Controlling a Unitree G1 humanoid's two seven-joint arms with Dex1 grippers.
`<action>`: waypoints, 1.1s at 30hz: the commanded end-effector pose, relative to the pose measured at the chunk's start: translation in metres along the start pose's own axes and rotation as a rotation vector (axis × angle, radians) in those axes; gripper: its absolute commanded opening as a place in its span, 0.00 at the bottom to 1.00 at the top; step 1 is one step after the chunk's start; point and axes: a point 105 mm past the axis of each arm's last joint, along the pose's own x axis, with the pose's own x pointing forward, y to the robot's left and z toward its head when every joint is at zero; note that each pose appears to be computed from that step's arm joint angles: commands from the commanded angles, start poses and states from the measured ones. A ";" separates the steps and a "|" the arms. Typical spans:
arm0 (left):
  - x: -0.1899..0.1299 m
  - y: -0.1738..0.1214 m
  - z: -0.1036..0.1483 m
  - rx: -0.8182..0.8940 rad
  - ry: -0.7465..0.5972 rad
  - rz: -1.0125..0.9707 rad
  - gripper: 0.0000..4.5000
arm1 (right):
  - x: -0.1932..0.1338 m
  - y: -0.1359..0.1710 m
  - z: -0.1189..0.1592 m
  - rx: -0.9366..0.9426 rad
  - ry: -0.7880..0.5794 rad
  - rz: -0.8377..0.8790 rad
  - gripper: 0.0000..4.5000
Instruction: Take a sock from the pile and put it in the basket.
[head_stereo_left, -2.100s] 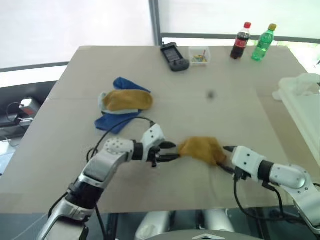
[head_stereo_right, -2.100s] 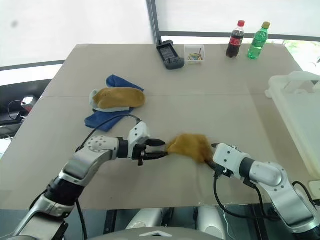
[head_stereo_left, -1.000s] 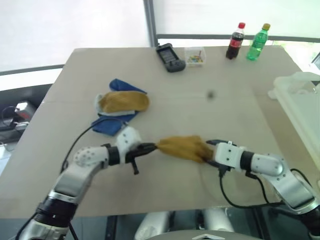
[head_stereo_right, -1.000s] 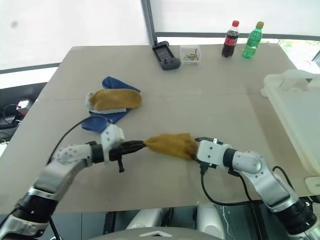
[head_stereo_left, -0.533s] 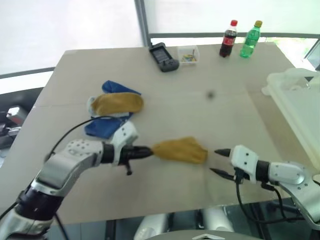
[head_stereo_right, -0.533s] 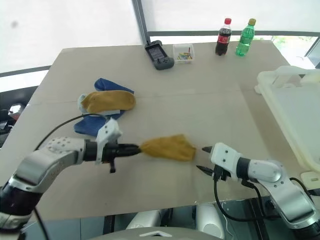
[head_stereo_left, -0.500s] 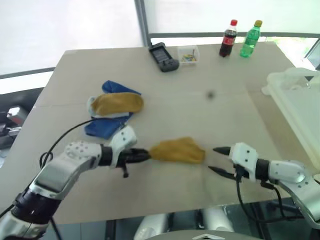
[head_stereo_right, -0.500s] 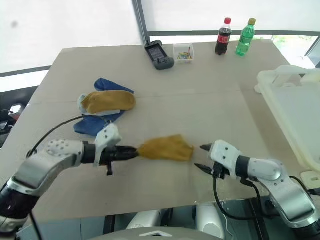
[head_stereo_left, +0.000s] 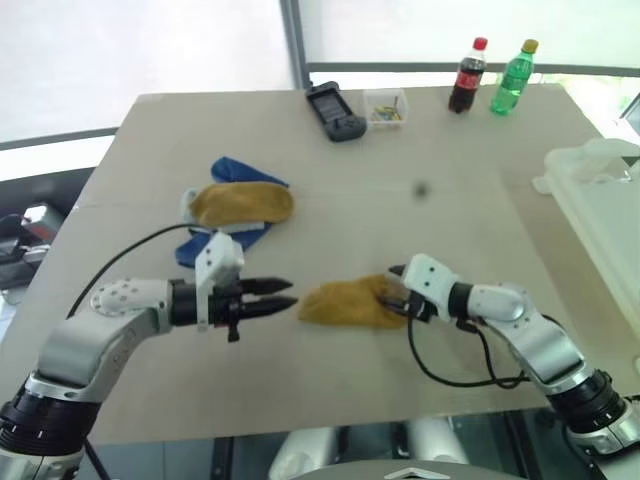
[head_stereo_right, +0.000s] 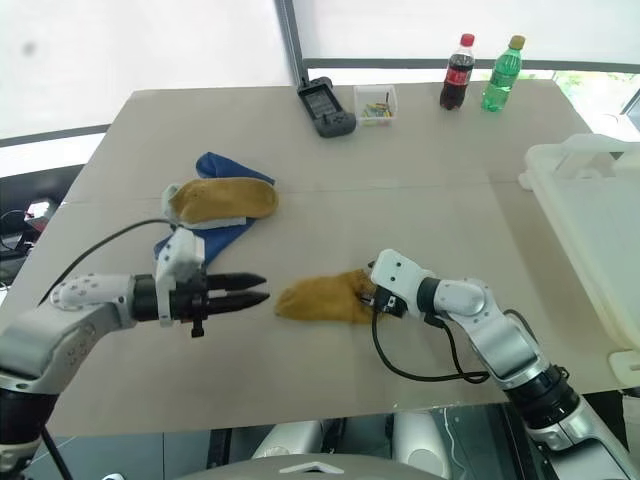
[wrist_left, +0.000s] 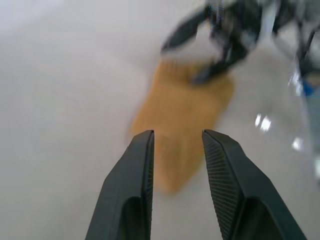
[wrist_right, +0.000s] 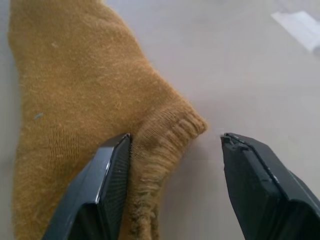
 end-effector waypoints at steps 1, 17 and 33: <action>0.039 0.000 -0.009 0.026 0.052 0.040 0.37 | 0.002 0.012 -0.018 -0.054 0.053 0.048 0.66; 0.080 -0.007 -0.080 0.204 0.228 0.008 0.37 | -0.018 0.026 -0.034 -0.032 0.154 -0.010 0.66; 0.053 0.000 0.002 0.126 -0.170 0.149 0.62 | -0.025 -0.018 0.034 0.144 -0.171 -0.072 0.93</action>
